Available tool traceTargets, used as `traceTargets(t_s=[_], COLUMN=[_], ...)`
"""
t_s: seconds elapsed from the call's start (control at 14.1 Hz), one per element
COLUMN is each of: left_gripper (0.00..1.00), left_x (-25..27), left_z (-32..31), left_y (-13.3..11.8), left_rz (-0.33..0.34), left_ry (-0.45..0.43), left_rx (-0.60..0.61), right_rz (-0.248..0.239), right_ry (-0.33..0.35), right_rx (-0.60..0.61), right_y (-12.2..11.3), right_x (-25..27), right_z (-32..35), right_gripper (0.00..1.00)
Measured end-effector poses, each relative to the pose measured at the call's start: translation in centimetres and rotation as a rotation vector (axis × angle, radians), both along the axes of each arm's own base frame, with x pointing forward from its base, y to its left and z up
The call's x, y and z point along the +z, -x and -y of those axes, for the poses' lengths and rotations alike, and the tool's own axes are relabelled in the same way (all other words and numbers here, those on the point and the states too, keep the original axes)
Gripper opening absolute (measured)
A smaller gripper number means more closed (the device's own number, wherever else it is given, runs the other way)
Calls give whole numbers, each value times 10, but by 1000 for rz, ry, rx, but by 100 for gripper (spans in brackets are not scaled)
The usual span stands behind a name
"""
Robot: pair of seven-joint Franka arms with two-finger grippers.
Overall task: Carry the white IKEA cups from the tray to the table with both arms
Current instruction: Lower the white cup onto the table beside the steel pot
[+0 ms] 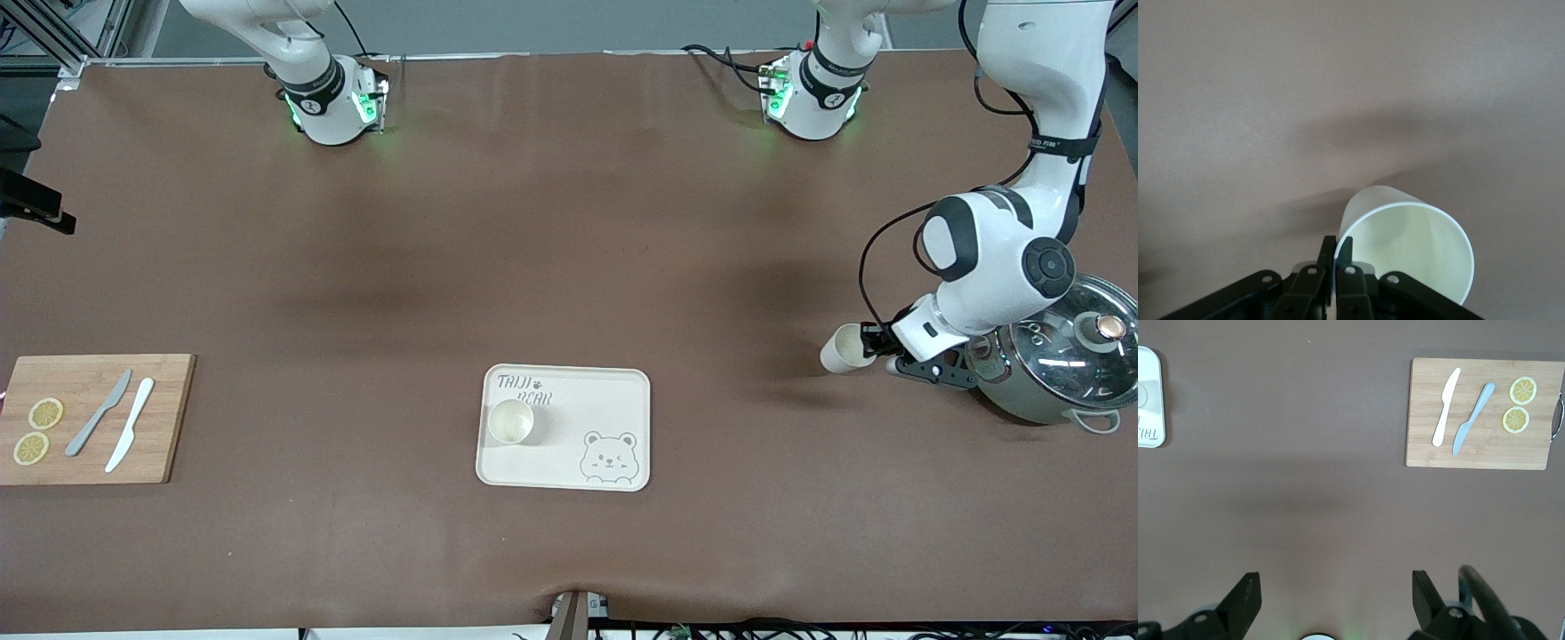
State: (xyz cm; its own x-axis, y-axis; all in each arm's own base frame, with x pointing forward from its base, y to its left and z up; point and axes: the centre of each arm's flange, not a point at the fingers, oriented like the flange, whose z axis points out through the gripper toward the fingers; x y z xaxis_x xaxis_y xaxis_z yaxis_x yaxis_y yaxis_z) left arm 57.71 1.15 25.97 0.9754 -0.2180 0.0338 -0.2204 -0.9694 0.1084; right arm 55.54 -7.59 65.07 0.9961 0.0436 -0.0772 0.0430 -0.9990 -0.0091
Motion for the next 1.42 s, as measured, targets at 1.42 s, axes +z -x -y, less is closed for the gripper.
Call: traceTargets(t_s=[1.42], left_gripper=[4], left_x=[-19], left_z=[-21], left_y=[19], left_rz=[17], left_ry=[-14], left_rx=[-28], right_rz=[0], right_ry=[0], right_rx=[1], right_y=[0], right_x=[0], right_z=[-1], right_gripper=[100])
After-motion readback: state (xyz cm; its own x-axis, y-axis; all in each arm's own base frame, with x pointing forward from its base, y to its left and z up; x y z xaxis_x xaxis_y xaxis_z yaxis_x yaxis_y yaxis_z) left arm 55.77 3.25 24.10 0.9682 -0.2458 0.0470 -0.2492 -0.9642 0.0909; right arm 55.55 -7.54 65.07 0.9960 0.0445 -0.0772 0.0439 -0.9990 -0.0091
